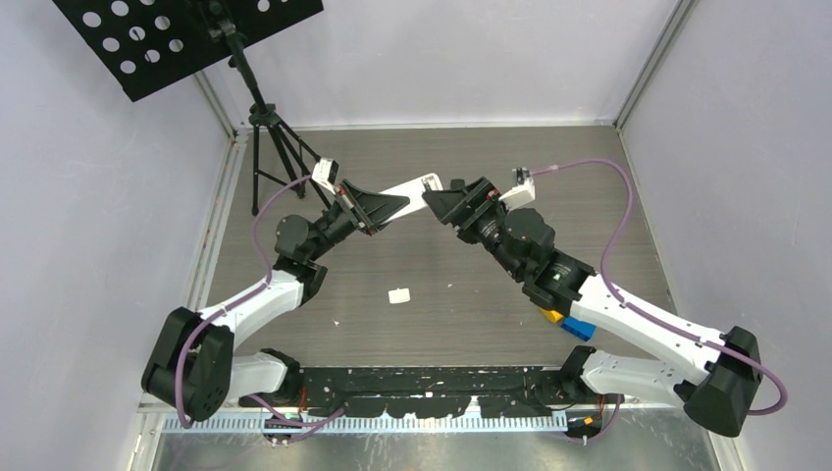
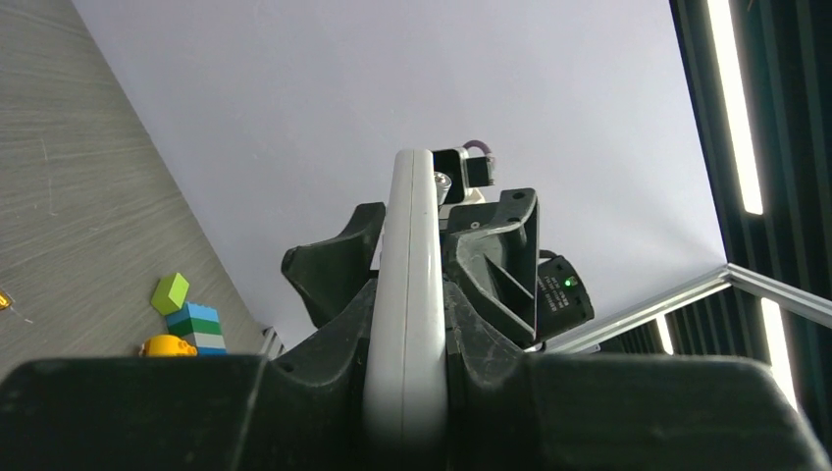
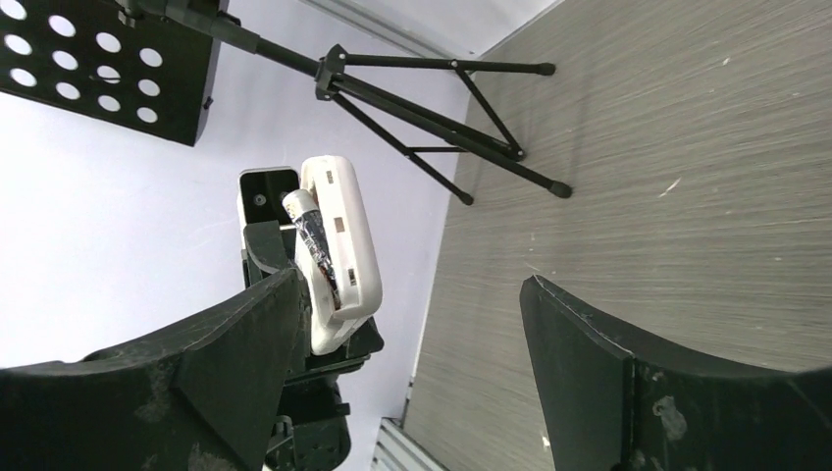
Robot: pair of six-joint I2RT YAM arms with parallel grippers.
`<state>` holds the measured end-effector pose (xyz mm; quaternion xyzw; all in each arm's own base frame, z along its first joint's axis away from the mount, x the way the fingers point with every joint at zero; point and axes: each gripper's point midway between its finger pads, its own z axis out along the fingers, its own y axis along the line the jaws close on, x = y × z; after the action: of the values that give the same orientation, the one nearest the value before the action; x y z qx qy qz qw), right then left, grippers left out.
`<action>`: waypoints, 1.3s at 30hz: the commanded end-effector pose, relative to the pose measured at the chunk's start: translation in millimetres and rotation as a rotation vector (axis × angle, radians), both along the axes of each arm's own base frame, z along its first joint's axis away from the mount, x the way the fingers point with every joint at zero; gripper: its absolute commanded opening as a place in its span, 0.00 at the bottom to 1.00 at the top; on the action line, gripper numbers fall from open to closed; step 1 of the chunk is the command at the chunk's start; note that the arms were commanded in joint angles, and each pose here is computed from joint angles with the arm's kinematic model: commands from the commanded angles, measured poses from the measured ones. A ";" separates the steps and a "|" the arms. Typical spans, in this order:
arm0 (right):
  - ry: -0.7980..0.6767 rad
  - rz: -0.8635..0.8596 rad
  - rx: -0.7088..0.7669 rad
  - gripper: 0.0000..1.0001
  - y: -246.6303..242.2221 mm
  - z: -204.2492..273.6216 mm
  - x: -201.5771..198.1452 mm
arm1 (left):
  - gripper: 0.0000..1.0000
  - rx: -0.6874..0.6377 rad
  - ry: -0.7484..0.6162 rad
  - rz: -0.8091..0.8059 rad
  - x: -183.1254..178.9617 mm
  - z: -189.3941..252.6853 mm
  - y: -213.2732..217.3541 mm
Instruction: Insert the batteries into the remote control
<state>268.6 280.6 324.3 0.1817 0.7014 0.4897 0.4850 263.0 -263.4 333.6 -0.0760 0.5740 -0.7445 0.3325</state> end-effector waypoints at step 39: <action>-0.046 0.021 0.294 0.23 22.2 57.8 23.9 | 0.00 -0.045 -0.126 -0.036 -17.4 25.5 2.2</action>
<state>291.9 307.0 352.7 0.2262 0.6464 0.5718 0.4517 253.9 -262.9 336.7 -0.0683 0.5653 -0.7582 0.3177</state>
